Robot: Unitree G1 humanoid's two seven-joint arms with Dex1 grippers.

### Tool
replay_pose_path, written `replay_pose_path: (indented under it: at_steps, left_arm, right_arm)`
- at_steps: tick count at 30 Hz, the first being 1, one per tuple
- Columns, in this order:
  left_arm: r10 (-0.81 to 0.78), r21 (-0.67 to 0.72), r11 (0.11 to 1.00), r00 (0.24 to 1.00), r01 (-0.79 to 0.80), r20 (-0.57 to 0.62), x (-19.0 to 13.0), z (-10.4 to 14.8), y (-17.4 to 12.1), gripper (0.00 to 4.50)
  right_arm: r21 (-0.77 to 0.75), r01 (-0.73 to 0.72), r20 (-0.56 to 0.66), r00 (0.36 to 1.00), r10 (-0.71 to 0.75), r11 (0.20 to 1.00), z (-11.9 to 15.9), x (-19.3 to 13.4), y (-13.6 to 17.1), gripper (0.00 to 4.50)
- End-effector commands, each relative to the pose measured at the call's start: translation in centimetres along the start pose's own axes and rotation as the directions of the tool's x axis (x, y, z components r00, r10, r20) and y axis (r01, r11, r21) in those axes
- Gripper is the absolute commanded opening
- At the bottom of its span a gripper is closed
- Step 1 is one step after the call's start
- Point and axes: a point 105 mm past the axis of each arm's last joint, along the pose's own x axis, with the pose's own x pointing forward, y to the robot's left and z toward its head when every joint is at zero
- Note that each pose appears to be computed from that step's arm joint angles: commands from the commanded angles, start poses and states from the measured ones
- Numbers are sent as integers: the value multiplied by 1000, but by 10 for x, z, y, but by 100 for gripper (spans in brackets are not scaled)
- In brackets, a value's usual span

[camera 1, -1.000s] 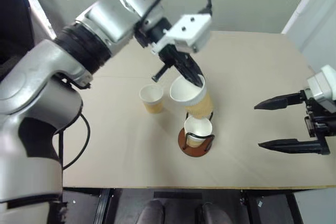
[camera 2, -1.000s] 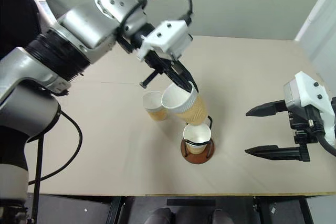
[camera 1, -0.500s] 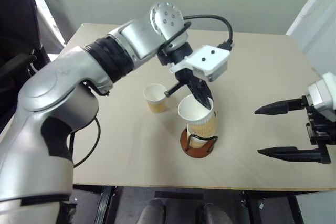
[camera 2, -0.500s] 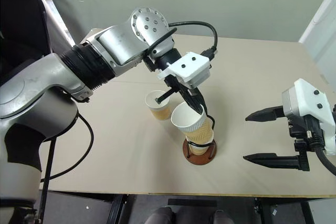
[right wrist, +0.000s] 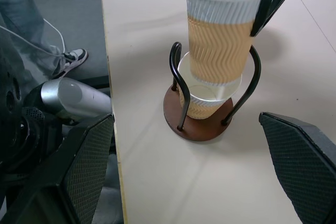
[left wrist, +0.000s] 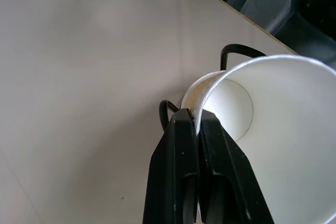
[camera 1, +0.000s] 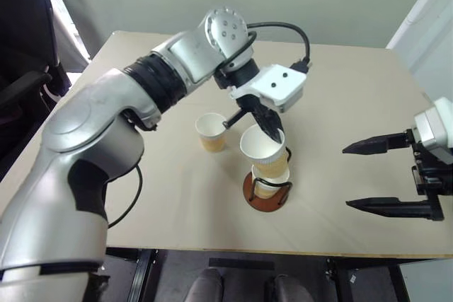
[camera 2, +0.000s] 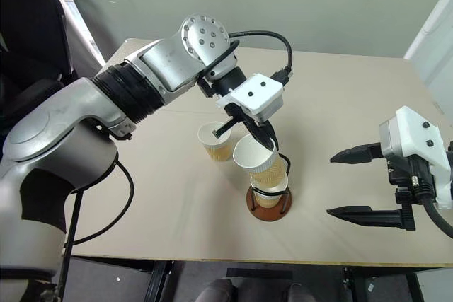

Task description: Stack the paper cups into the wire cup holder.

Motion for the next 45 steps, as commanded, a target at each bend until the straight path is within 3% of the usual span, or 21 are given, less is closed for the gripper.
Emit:
replay_pose_path:
  at_steps: [1, 6, 8, 11, 18, 21, 23, 25, 28, 31, 36, 45]
  left_arm:
    - [-13, 58, 998, 1000, 12, 22, -5, 13, 0, 2]
    - [-22, 67, 998, 999, 20, 33, -4, 15, -3, 2]
    - [-8, 74, 997, 999, 6, 32, -4, 14, 1, 42]
    - [-4, 76, 997, 1000, 2, 23, -2, 12, 2, 130]
    - [48, 76, 996, 998, -50, 28, -6, 9, 7, 387]
    - [118, 40, 992, 992, -120, 48, -20, 7, 11, 387]
    - [250, -61, 967, 966, -246, 68, -48, -1, 18, 387]
    - [384, -166, 909, 923, -382, -26, -73, -31, 16, 387]
    - [415, -289, 830, 875, -477, -250, -95, -89, -13, 387]
    - [438, -367, 747, 825, -555, -357, -109, -117, -31, 387]
    - [444, -405, 695, 797, -595, -409, -106, -134, -35, 387]
    - [394, -473, 674, 818, -567, -419, -84, -150, -40, 387]
  right_arm:
    - [-38, 13, 5, 1000, -13, 999, 6, -3, 1, 450]
    - [-39, 14, 2, 1000, -14, 999, 6, -3, 0, 450]
    - [-38, 18, 0, 1000, -18, 999, 5, -3, 0, 450]
    - [-39, 21, -3, 1000, -21, 999, 5, -4, -1, 450]
    - [-44, 20, -5, 1000, -21, 999, 5, -4, -2, 450]
    - [-47, 22, -6, 1000, -22, 999, 5, -4, -3, 450]
    - [-47, 23, -7, 1000, -24, 999, 5, -4, -3, 450]
    - [-48, 24, -8, 1000, -25, 999, 5, -4, -3, 450]
    - [-45, 20, -6, 1000, -20, 999, 3, -2, -4, 450]
    - [-47, 13, -6, 1000, -14, 999, 1, 0, -5, 450]
    - [-64, 3, -4, 1000, -3, 998, 1, 3, -9, 450]
    - [-63, -3, -16, 1000, 2, 998, 0, 4, -8, 450]
